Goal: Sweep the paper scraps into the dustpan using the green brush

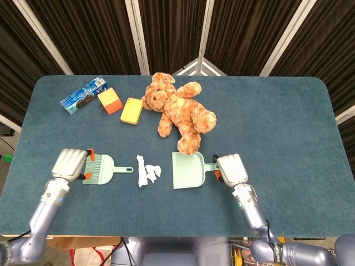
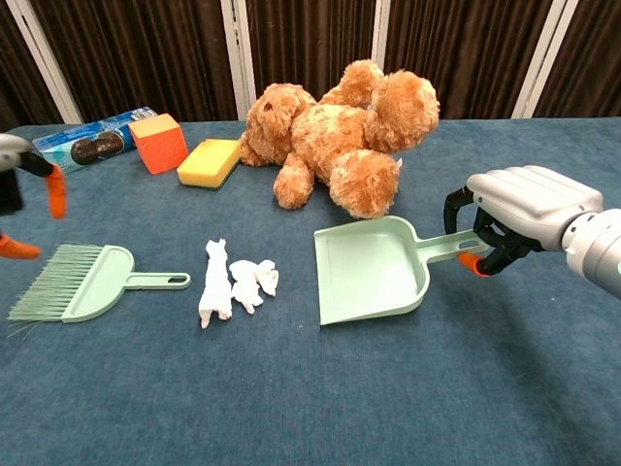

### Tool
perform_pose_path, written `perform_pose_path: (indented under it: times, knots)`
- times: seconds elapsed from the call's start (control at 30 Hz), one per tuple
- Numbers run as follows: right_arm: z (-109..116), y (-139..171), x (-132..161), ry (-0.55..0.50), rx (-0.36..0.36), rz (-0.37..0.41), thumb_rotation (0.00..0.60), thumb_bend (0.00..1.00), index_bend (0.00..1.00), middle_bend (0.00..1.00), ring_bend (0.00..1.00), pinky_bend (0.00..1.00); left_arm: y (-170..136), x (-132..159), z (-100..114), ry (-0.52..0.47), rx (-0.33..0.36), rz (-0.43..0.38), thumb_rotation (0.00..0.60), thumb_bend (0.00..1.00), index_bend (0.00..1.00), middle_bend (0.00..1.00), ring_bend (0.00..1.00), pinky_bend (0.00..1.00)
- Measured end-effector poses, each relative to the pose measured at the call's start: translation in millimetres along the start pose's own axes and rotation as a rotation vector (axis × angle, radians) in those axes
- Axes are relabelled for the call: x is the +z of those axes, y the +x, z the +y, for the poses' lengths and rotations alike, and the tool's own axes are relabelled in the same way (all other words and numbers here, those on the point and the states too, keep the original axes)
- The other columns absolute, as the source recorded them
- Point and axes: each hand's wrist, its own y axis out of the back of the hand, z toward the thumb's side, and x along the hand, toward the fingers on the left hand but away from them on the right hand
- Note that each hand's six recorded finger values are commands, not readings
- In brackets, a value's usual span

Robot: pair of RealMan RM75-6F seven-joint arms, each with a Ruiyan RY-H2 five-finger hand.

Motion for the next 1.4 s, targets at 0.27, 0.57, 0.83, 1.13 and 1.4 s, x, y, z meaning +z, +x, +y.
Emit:
perform_pose_path:
  times: [0.27, 0.57, 0.83, 1.13, 1.4]
  knots:
    - [0, 0, -5, 0.002, 0.001, -0.011, 0.600, 0.51, 0.63, 0.90, 0.90, 0.92, 28, 62, -19, 0.032, -0.065, -0.046, 0.600, 0.28, 0.47, 1.00, 1.00, 1.00]
    - [1, 3, -8, 0.002, -0.004, -0.017, 0.600, 0.51, 0.63, 0.90, 0.90, 0.92, 39, 89, -31, 0.062, -0.098, -0.024, 0.600, 0.35, 0.46, 1.00, 1.00, 1.00]
    - [1, 2, -10, -0.001, -0.001, -0.016, 0.600, 0.51, 0.63, 0.90, 0.90, 0.92, 43, 88, -38, 0.067, -0.126, 0.020, 0.600, 0.37, 0.45, 1.00, 1.00, 1.00]
    - [-1, 3, -14, 0.000, 0.005, -0.021, 0.600, 0.51, 0.63, 0.90, 0.90, 0.92, 48, 82, -44, 0.062, -0.142, 0.050, 0.600, 0.38, 0.45, 1.00, 1.00, 1.00]
    - [-3, 2, -13, 0.002, 0.009, -0.017, 0.600, 0.51, 0.63, 0.90, 0.90, 0.92, 50, 90, -54, 0.042, -0.157, 0.048, 0.600, 0.42, 0.47, 1.00, 1.00, 1.00]
